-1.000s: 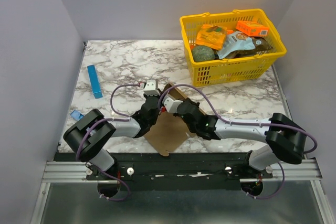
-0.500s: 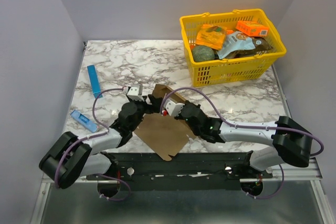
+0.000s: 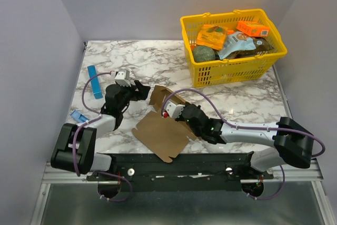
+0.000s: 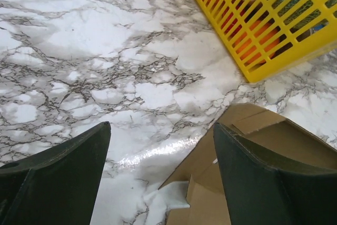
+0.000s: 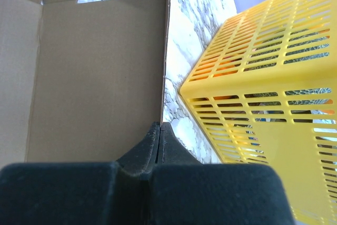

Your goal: Fold the paper box

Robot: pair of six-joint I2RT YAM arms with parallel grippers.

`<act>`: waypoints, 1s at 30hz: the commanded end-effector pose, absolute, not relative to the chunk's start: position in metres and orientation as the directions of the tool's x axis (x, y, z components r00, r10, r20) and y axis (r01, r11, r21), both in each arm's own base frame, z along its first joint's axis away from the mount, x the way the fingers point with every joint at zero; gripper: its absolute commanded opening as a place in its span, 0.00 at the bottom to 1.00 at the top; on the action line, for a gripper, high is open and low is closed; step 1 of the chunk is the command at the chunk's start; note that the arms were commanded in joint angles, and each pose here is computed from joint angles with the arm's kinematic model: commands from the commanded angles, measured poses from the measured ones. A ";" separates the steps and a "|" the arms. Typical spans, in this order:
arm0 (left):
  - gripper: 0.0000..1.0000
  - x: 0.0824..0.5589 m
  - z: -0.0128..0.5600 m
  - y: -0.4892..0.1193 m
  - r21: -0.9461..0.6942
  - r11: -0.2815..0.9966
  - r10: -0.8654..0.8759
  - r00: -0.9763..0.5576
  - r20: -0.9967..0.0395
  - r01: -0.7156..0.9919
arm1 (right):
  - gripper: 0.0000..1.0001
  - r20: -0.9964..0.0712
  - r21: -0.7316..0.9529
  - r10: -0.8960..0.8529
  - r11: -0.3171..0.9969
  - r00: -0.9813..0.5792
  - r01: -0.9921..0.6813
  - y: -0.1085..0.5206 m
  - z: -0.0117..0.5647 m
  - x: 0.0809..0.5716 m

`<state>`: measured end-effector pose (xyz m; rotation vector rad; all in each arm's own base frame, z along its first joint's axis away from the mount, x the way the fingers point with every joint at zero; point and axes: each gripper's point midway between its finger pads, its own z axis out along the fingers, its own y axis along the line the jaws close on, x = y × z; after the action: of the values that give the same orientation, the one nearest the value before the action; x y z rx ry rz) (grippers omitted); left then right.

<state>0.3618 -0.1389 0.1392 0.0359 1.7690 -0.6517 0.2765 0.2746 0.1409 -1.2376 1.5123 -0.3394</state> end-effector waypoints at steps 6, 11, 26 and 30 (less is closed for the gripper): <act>0.82 0.371 0.103 -0.150 -0.423 0.823 -0.229 -0.460 -0.858 0.379 | 0.01 -0.554 -0.740 -0.818 0.397 0.156 -0.544 0.277 0.132 0.270; 0.81 0.355 0.090 -0.156 -0.440 0.804 -0.216 -0.493 -0.843 0.399 | 0.01 -0.539 -0.747 -0.828 0.385 0.156 -0.541 0.278 0.129 0.272; 0.57 0.322 0.096 -0.175 -0.469 0.735 -0.218 -0.484 -0.847 0.490 | 0.01 -0.533 -0.756 -0.831 0.384 0.158 -0.530 0.279 0.132 0.274; 0.51 0.313 0.094 -0.179 -0.492 0.706 -0.229 -0.493 -0.840 0.509 | 0.01 -0.521 -0.763 -0.839 0.375 0.158 -0.526 0.278 0.131 0.275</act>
<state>0.3377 -0.1672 0.1104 0.1670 1.8414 -0.8083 0.2763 0.2755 0.1400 -1.2499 1.5069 -0.3394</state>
